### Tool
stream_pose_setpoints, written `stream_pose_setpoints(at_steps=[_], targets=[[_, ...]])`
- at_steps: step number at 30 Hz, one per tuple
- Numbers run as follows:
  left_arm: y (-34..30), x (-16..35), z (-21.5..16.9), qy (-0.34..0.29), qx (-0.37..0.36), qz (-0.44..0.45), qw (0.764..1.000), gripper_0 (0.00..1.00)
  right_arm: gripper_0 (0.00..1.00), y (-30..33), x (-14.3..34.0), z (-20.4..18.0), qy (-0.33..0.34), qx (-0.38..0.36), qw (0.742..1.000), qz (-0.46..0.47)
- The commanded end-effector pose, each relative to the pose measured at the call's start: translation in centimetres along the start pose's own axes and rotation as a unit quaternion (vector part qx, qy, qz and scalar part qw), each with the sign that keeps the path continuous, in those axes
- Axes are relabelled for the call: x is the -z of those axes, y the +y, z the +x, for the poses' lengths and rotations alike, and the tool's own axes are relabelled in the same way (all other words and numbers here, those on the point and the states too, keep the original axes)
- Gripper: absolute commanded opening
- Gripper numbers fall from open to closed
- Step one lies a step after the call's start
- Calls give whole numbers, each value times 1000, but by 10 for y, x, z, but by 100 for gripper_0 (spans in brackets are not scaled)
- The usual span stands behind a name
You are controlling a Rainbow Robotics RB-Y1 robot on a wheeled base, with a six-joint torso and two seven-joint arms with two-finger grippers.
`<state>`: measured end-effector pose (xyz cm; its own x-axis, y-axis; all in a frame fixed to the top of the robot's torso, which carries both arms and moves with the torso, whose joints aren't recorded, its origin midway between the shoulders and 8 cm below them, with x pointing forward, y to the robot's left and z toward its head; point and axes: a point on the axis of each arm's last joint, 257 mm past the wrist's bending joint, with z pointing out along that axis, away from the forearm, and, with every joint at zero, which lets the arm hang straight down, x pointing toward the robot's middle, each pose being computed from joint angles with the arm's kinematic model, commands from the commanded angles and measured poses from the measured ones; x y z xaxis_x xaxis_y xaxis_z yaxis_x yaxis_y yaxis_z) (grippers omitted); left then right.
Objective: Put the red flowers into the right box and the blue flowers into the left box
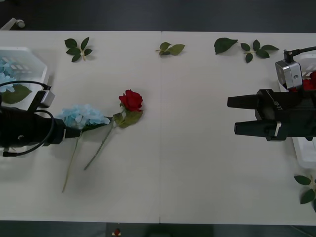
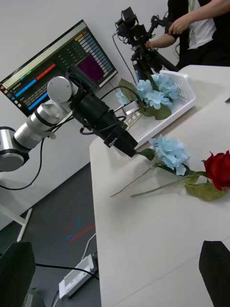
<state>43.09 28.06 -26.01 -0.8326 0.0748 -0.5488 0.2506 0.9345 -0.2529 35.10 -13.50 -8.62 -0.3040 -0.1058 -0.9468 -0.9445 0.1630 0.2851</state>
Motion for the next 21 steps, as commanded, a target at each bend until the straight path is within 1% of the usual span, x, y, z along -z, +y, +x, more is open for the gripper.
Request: stream_pose_setpoints(at_steps=[1,7,11,21], targets=[[19,19,-12,-21,-63,-30,997,100,100,10,-6,-5,-2,24,1000,-15],[28,10,-16,-31,-86,-60,994,100,100,10,-6,-5,-2,24,1000,-15],[32,-6,-13,-31,-102,-80,991,100,100,10,-6,-5,-2,24,1000,-15],[32,-41,-2,-30,-114,-89,989,100,100,10,-6,-5,-2,24,1000,-15]])
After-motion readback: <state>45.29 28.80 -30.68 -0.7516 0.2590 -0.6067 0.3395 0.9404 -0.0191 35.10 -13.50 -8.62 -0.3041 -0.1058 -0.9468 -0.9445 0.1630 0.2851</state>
